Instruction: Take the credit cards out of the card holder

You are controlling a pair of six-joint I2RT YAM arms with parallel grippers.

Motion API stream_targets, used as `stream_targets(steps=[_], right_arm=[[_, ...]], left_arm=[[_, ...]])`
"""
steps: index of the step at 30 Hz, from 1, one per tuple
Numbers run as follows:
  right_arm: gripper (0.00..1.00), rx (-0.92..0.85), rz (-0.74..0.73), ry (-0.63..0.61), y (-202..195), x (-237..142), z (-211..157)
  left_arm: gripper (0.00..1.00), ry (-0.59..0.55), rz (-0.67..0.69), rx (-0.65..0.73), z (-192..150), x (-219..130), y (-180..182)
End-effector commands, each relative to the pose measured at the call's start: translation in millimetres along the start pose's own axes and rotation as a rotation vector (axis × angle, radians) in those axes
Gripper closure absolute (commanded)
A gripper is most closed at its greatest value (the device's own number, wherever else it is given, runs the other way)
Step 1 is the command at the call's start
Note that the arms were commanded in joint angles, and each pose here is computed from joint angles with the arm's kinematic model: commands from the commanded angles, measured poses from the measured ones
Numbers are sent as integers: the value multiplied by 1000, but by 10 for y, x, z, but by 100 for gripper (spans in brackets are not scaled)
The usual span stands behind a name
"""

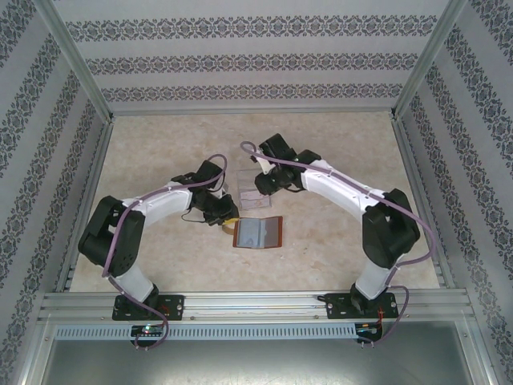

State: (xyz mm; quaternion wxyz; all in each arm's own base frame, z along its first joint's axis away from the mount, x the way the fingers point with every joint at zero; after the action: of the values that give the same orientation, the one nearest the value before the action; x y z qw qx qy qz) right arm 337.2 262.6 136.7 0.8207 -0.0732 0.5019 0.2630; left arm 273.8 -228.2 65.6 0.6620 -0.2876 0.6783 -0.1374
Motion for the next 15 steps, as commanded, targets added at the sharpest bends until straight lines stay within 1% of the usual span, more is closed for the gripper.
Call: stream_targets(steps=[1, 3, 7, 9, 15], right_arm=[[73, 286, 119, -42, 134, -82, -26], [74, 405, 179, -26, 200, -76, -116], [76, 569, 323, 22, 413, -4, -273], [77, 598, 362, 47, 510, 33, -359], [79, 609, 344, 98, 623, 113, -546]], left_arm=[[85, 23, -22, 47, -1, 118, -94], [86, 33, -12, 47, -14, 171, -69], [87, 43, 9, 35, -33, 245, 25], [87, 50, 14, 28, -54, 284, 68], [89, 63, 15, 11, -132, 336, 158]])
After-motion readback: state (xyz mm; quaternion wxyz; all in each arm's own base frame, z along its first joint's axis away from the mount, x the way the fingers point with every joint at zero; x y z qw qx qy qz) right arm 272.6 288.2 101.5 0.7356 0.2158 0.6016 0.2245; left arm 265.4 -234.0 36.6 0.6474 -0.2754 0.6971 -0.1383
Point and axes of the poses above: each hand's point on the last joint's axis, 136 mm out from that joint toward the fingers, its own x axis out along the fingers, its own y axis along the line the jaws close on, z = x × y, the point moved 1 cm from there along -x, back along the fingers, and after that the axes turned 1 degree about x, right-handed, at the moved point
